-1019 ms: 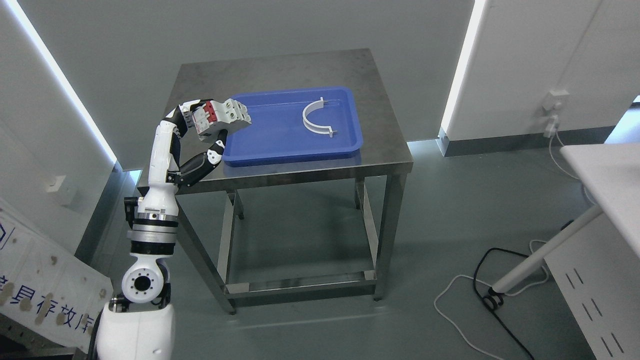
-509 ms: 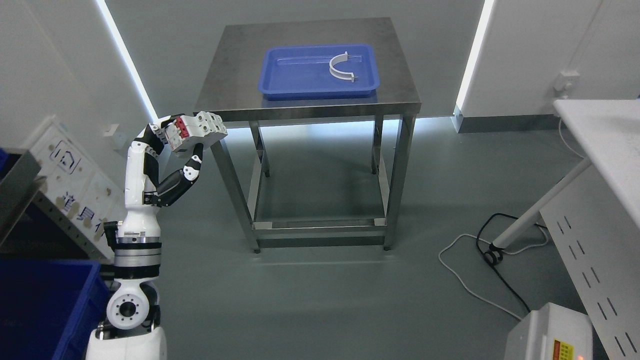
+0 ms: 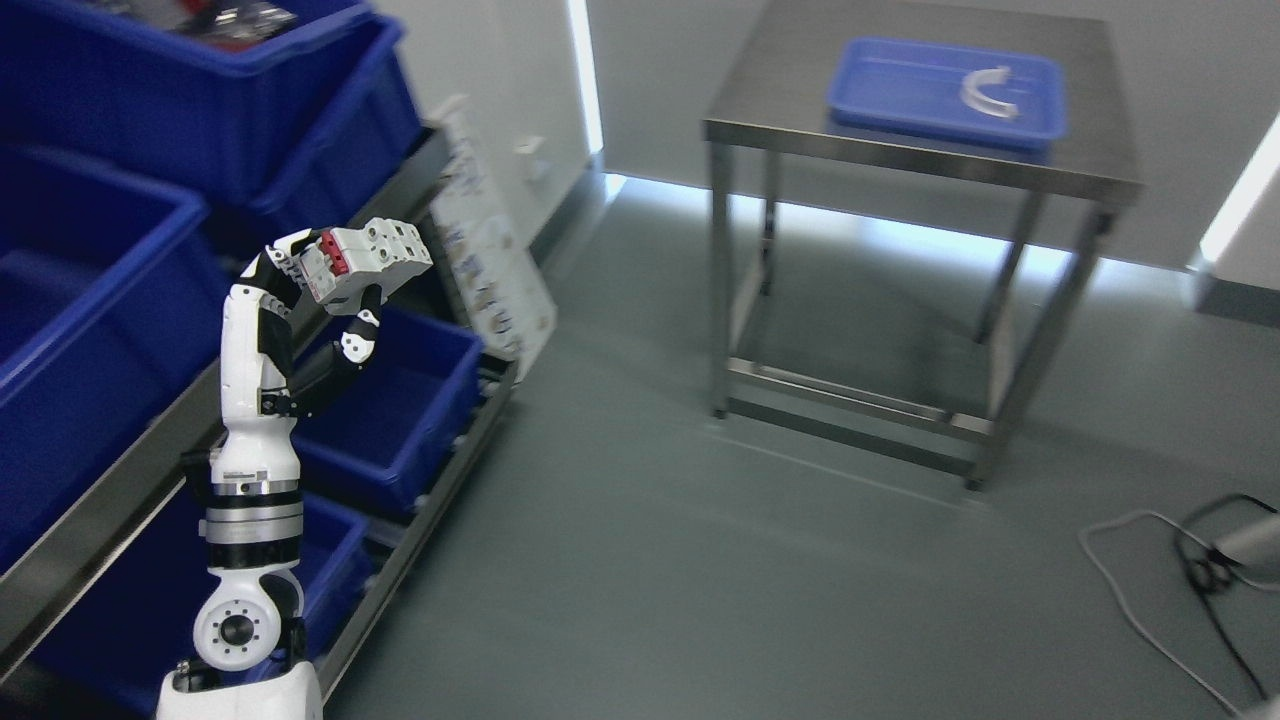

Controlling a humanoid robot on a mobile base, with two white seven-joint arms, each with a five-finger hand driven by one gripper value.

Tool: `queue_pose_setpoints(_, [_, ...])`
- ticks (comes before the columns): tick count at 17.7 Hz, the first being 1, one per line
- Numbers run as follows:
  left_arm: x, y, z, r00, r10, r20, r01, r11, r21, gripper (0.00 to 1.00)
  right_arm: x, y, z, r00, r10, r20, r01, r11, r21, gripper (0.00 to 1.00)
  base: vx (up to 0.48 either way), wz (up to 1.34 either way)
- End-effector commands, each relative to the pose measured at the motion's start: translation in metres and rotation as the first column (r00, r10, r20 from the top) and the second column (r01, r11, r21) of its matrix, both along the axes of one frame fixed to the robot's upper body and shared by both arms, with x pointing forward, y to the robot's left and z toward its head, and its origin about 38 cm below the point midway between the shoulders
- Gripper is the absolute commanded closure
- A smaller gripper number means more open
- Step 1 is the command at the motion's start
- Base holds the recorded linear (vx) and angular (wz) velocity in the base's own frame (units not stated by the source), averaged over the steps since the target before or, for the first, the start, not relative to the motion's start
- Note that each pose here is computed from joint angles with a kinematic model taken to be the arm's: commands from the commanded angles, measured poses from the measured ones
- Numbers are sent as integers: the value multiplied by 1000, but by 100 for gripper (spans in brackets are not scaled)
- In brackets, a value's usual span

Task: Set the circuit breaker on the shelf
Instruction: 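Carry the held breaker toward the blue bin shelf while turning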

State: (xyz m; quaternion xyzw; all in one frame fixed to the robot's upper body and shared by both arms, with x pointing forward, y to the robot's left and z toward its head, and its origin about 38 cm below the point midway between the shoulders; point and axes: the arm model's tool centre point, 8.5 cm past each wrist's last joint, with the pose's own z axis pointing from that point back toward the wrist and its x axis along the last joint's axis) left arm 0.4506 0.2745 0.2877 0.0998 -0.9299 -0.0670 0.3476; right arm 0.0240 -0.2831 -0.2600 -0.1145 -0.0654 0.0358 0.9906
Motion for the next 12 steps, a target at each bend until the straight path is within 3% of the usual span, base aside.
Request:
queue_pose_setpoints(1, [-7,-10,20,998,-31,62,29,999,40,97,-5,-10,1,998,15,-56,-16,1000,-20,0,-210,1508])
queue_pose_setpoints(6, [6,-38,75,987,-87,136,76,993,85,96,-5,-10,1,998,15,-56,-16,1000,-20,0,-156,1634])
queue_pose_setpoints(9, [21,-37,88,994,-80,72,72,992,105,95,-5,-10,1,998,15,-56,-16,1000,-20,0,-55,1466])
queue_pose_setpoints(12, [36,-39,72,999,-43,-14,45,981,191,95,-5,-10,1,998,15,-56,-16,1000,-20,0,39,1124])
